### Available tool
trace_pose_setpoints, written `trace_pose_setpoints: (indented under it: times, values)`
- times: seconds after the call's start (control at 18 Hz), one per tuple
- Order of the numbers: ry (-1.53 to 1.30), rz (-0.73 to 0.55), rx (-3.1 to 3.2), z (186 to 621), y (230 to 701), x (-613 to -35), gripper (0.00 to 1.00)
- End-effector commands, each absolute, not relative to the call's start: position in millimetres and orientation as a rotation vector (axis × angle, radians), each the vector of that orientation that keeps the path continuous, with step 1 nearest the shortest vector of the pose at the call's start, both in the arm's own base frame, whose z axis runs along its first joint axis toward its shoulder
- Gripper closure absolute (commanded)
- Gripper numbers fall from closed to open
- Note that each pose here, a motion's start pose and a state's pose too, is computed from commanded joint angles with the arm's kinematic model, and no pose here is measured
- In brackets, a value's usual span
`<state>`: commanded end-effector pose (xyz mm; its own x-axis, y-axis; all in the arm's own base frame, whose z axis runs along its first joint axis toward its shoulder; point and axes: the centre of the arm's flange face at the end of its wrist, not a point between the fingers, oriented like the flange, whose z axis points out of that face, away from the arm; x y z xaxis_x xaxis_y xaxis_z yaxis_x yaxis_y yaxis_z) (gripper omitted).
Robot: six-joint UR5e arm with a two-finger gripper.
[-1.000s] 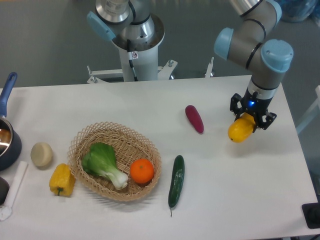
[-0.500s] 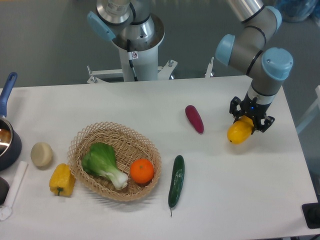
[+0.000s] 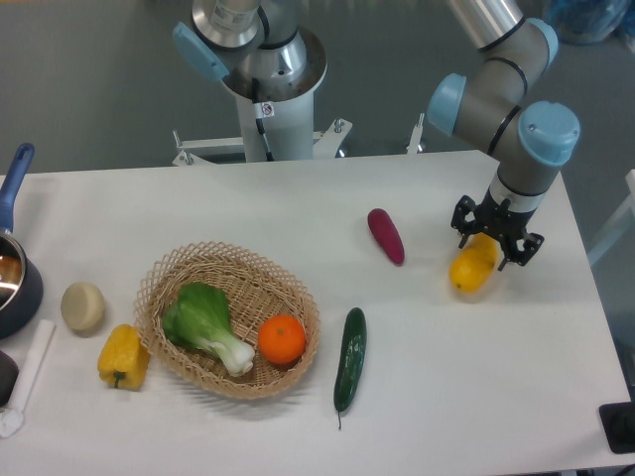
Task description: Place the mango on the table
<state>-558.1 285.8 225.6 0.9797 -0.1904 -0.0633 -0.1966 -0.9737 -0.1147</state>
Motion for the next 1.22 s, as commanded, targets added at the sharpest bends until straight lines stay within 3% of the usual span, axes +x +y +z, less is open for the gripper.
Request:
trace_pose_setpoints:
  times: [0.11,0.39,0.67,1.22]
  values:
    - [0.293,0.135,-2.994,245,285,-562,0.00]
    - [0.235,0.408,-2.948,348,284,-575,0.00]
    - [0.310,0.595,-2.929,419,245,-569,0.00]
    - [0.540,0.607,-2.956,458,198,-534,0.00]
